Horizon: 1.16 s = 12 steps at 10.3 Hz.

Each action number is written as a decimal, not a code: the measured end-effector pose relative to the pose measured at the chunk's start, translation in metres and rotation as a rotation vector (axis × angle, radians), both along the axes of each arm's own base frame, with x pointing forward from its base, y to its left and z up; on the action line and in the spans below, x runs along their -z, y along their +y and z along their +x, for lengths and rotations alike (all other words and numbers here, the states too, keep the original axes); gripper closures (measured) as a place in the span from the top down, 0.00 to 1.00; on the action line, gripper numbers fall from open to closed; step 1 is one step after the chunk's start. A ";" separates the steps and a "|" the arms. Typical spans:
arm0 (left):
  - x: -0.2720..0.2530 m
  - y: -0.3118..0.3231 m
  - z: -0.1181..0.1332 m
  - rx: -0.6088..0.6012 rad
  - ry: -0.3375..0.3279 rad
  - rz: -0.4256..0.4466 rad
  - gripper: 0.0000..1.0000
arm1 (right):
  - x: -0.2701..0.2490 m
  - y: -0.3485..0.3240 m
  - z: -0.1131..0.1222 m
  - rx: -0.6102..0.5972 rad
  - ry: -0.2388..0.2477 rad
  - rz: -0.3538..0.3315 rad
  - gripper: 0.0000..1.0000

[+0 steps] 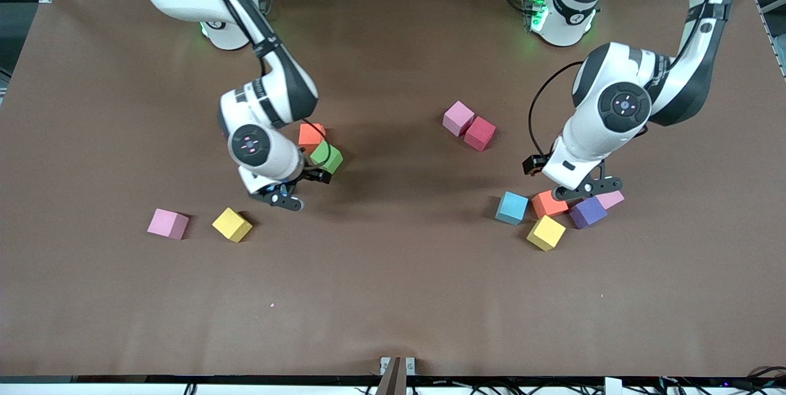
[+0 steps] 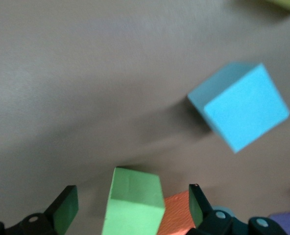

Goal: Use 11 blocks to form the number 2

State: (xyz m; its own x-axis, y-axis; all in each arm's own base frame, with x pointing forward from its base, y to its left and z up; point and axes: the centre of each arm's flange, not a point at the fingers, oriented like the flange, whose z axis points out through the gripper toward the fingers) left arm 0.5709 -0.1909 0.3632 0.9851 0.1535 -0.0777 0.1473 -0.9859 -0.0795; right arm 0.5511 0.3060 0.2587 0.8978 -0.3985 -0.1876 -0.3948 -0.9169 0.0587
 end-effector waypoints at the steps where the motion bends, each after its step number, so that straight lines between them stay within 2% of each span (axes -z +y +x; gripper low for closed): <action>1: 0.008 0.000 0.001 0.000 0.009 0.000 1.00 | 0.002 0.002 -0.003 0.077 0.005 -0.018 1.00; 3: 0.022 -0.007 -0.002 -0.030 0.044 -0.027 1.00 | 0.006 -0.002 -0.004 0.163 0.010 -0.039 1.00; 6: 0.045 -0.021 -0.015 -0.095 0.099 -0.035 1.00 | 0.028 -0.004 -0.015 0.218 -0.005 -0.025 1.00; 10: 0.061 -0.054 -0.040 -0.219 0.141 -0.015 1.00 | 0.041 0.017 -0.038 0.209 0.002 -0.012 1.00; 12: 0.066 -0.070 -0.052 -0.339 0.160 -0.018 1.00 | 0.052 0.019 -0.049 0.200 -0.003 -0.015 1.00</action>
State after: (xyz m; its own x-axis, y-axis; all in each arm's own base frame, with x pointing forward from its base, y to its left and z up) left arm 0.5188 -0.2613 0.2973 0.8538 0.4661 -0.2319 0.4529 -0.8846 -0.1108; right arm 0.5020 0.3252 0.2067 0.8010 -0.5716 -0.1782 -0.5690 -0.8193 0.0705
